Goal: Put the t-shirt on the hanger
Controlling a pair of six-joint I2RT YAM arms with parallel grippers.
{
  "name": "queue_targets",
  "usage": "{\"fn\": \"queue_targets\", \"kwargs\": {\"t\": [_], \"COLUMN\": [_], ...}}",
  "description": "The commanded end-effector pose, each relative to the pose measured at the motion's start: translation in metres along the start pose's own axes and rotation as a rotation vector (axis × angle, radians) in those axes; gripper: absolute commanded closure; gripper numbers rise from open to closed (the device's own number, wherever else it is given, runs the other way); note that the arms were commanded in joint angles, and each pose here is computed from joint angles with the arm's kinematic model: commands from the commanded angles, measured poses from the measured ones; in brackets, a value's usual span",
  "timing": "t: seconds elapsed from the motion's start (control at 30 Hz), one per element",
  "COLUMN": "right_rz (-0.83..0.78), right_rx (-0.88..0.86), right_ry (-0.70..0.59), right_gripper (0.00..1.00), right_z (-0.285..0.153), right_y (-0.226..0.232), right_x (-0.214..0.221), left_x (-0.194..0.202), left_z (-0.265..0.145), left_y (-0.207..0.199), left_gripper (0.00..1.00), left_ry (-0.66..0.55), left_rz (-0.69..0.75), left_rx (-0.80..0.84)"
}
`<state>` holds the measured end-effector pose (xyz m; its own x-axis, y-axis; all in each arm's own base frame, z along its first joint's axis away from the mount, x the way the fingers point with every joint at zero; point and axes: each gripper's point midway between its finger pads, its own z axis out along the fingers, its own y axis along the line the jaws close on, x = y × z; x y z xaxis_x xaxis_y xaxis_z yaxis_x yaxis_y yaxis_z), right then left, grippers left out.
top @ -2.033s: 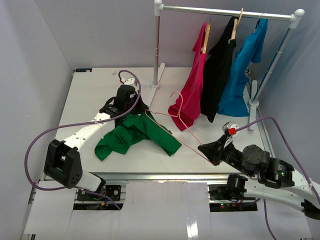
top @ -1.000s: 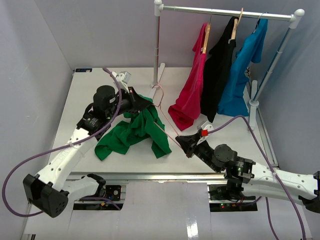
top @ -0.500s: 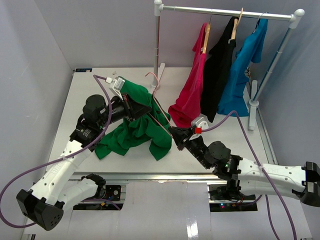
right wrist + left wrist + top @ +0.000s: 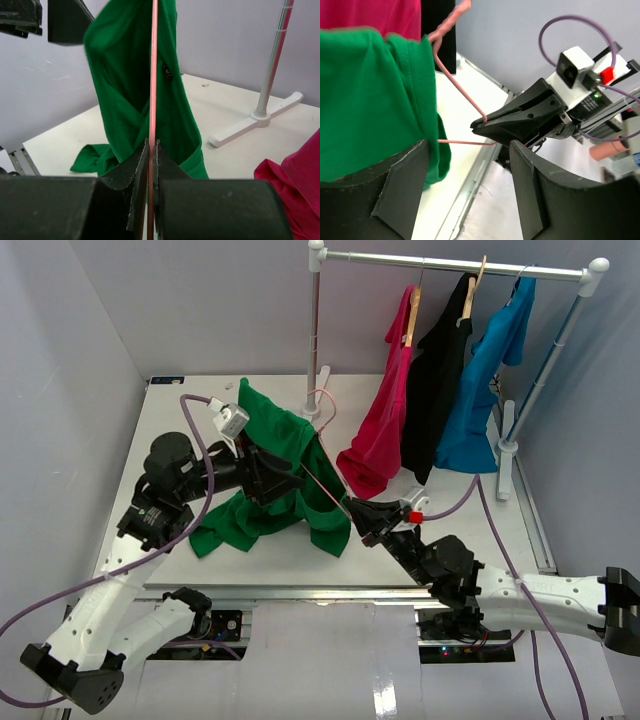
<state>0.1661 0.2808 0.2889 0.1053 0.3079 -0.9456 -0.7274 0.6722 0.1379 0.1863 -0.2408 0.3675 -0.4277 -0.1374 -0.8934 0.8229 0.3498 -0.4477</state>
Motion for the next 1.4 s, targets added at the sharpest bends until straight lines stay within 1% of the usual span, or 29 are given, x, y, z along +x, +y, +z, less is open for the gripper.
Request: {"fn": "queue_targets", "kwargs": {"t": [0.0,0.1,0.17,0.23,0.27,0.37,0.47,0.57,0.63,0.7,0.83,0.9,1.0,1.07,1.17,1.37], "right_rz": [0.103,0.123,0.142,0.131,0.130,0.116,0.097,0.099,0.089,0.084,0.085,0.084,0.081,0.075,0.074,0.068], "right_rx": [-0.030,-0.097,-0.153,-0.200,-0.220,-0.313,-0.390,-0.418,-0.432,-0.445,-0.445,-0.447,-0.455,-0.466,-0.469,-0.484], "right_ry": [-0.206,-0.226,-0.221,-0.200,-0.186,-0.147,-0.082,-0.072,-0.057,-0.052,-0.069,-0.069,-0.063,-0.058,-0.068,-0.044], "right_gripper": [0.92,0.92,0.92,0.92,0.92,0.92,0.92,0.92,0.92,0.92,0.92,0.92,0.92,0.92,0.92,0.92], "right_z": [-0.017,-0.033,-0.041,-0.047,-0.050,-0.057,-0.064,-0.069,-0.071,-0.072,-0.077,-0.079,-0.082,-0.085,-0.088,-0.089], "right_y": [-0.004,0.000,0.007,0.013,0.015,0.030,0.042,0.045,0.047,0.049,0.046,0.045,0.045,0.046,0.045,0.047], "right_x": [-0.054,-0.054,-0.053,-0.051,-0.050,-0.047,-0.033,-0.028,-0.026,-0.027,-0.031,-0.031,-0.031,-0.031,-0.034,-0.027], "left_x": [-0.019,-0.042,-0.061,-0.074,-0.075,-0.071,-0.078,-0.069,-0.064,-0.063,-0.042,-0.028,-0.014,0.001,0.018,0.021], "left_z": [-0.028,-0.041,-0.049,-0.052,-0.051,-0.042,-0.040,-0.033,-0.027,-0.027,-0.035,-0.040,-0.039,-0.037,-0.033,-0.025], "left_y": [-0.017,-0.017,-0.009,-0.003,-0.004,-0.012,-0.021,-0.021,-0.023,-0.036,-0.060,-0.066,-0.055,-0.039,-0.036,-0.031], "left_gripper": [0.26,0.26,0.27,0.28,0.29,0.33,0.37,0.44,0.44,0.44,0.43,0.38,0.37,0.37,0.37,0.37], "left_ry": [0.020,-0.041,-0.076,-0.082,-0.071,-0.031,-0.033,0.038,0.092,0.104,0.140,0.160,0.199,0.246,0.265,0.262], "left_rz": [0.307,0.480,0.618,0.697,0.724,0.862,0.979,0.981,0.967,0.952,0.873,0.823,0.753,0.715,0.687,0.700], "left_rx": [-0.028,-0.095,-0.180,-0.230,-0.219,-0.113,-0.057,0.010,0.072,0.148,0.293,0.342,0.304,0.267,0.317,0.357]}}
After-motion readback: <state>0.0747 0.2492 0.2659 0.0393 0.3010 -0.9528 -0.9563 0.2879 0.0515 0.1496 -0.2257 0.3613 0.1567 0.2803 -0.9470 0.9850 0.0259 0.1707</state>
